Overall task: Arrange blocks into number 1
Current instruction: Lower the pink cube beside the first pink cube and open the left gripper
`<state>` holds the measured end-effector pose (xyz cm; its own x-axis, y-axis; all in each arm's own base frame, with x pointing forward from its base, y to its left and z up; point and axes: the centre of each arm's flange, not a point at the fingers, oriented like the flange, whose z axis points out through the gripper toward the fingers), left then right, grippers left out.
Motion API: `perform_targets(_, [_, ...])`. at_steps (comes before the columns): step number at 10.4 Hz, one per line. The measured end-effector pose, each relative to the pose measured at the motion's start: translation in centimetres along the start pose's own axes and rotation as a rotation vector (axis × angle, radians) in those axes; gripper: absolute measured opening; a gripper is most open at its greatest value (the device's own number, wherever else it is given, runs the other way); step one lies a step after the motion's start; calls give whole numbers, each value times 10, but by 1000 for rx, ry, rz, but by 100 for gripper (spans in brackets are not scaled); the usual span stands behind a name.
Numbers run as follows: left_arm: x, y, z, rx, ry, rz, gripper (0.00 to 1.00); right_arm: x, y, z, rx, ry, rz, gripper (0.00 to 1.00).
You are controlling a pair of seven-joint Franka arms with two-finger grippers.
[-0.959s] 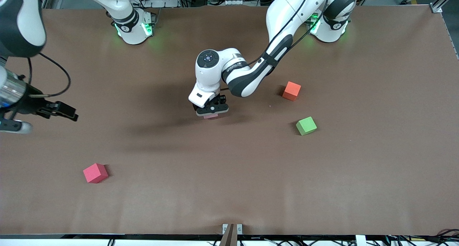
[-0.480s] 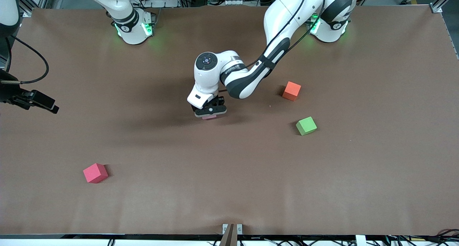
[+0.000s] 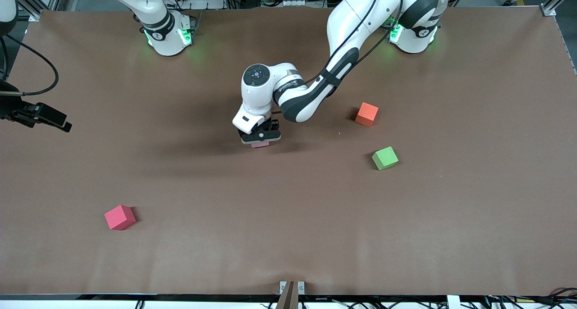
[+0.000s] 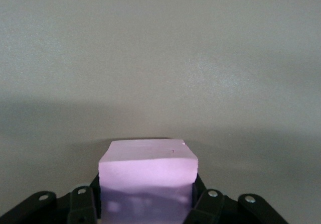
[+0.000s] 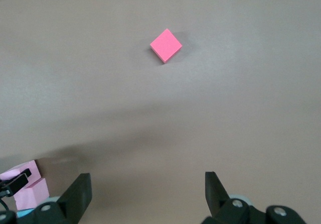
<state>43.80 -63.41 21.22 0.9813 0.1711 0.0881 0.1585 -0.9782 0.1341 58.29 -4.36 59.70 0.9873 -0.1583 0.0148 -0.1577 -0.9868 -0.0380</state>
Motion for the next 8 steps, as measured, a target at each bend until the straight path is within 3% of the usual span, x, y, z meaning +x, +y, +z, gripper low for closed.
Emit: perform_targets(8, [-8,0,9,11,-7,9,63,0,-1,1,8,-3,-19,100])
